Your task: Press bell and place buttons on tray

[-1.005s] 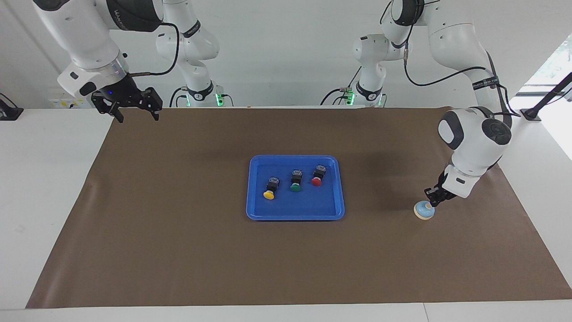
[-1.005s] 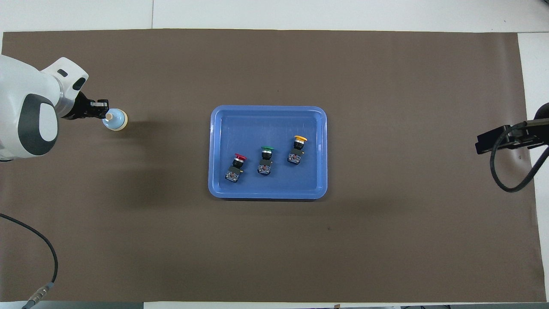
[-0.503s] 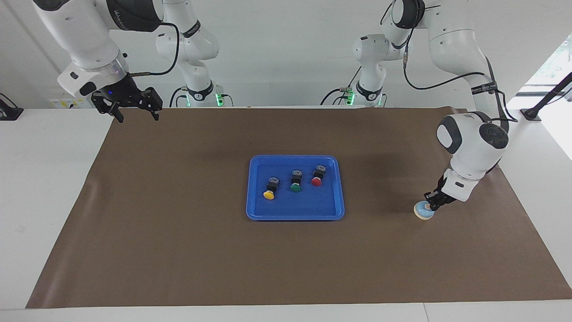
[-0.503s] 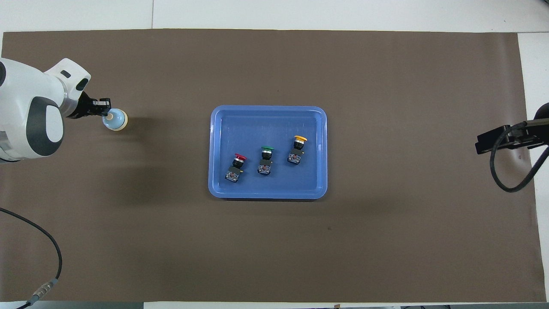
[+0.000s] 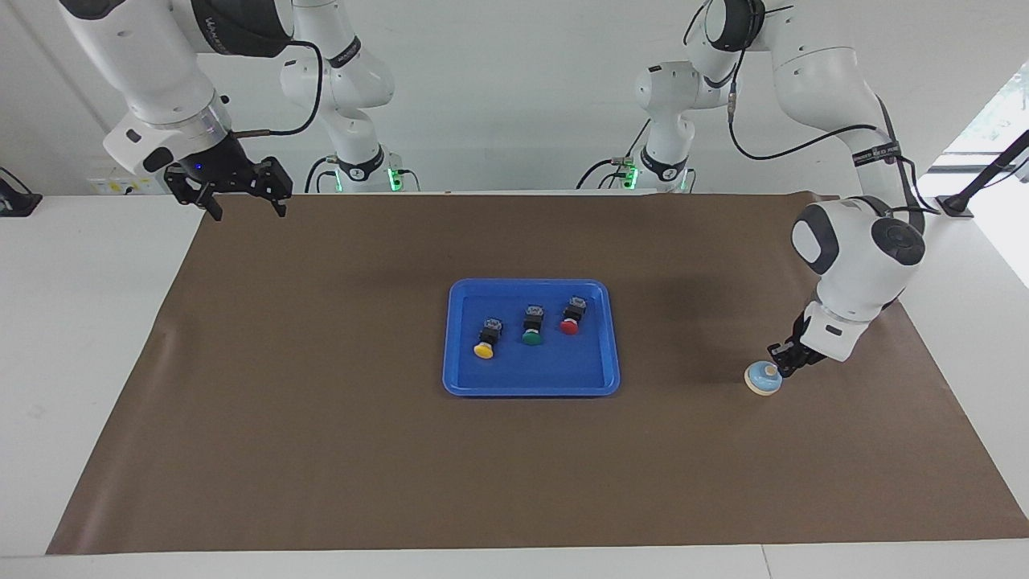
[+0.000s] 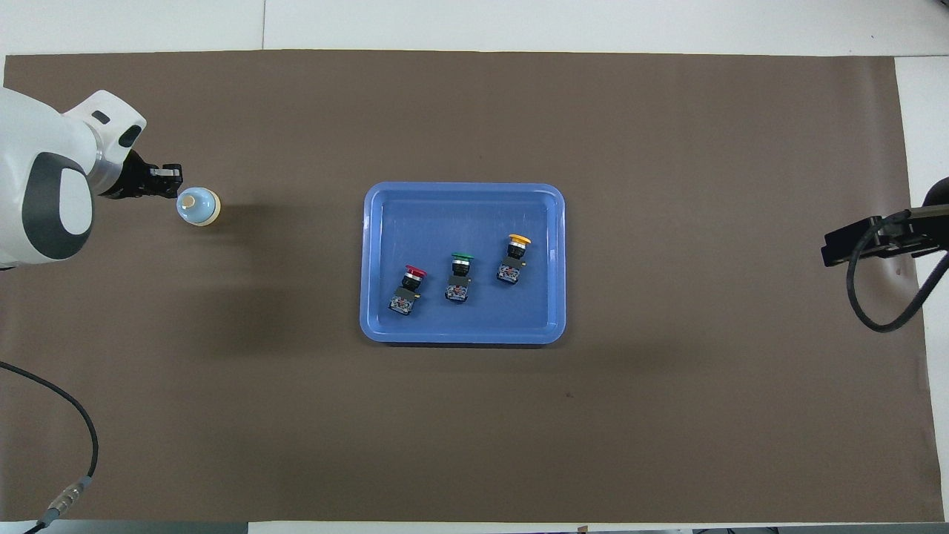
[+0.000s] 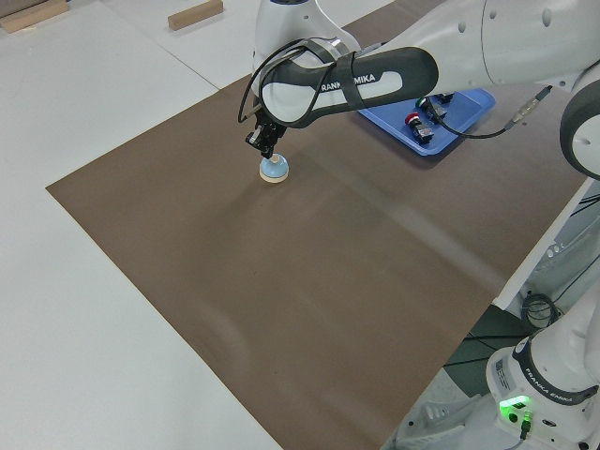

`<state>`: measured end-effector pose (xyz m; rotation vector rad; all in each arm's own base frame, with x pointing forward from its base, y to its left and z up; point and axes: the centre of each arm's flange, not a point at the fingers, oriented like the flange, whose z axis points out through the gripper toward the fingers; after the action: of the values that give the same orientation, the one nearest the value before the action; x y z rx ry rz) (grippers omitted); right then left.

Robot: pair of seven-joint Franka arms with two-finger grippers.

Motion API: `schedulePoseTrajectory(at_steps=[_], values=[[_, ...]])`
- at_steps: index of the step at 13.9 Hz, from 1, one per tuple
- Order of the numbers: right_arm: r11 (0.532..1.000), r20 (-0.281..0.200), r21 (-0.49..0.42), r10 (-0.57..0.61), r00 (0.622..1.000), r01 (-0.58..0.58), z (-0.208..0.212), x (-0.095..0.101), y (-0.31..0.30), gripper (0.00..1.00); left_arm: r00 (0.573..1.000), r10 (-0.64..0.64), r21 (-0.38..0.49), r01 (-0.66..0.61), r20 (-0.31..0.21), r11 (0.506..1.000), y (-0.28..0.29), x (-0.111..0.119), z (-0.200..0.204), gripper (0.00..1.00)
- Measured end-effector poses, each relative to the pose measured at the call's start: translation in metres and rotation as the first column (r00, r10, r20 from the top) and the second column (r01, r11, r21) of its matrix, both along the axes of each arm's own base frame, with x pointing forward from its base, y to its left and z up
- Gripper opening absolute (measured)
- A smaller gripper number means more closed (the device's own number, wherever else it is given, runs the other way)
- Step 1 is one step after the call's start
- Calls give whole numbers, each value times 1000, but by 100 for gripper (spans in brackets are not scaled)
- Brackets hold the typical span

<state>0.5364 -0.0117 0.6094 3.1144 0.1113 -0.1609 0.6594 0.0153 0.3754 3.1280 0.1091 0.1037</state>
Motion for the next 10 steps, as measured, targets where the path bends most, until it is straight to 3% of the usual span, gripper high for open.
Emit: schedulePoseTrajectory(at_steps=[4, 7, 10], values=[[1000, 0, 0, 0, 1000, 0, 0, 0, 0, 100, 999, -2, -2, 2, -32, 1000, -1, -30, 99, 1], [1000, 0, 0, 0, 1000, 0, 0, 0, 0, 100, 999, -6, -3, 6, -37, 1000, -4, -77, 182, 35], [1000, 0, 0, 0, 1000, 0, 0, 0, 0, 100, 998, -16, -3, 15, -56, 1000, -9, -123, 238, 74]])
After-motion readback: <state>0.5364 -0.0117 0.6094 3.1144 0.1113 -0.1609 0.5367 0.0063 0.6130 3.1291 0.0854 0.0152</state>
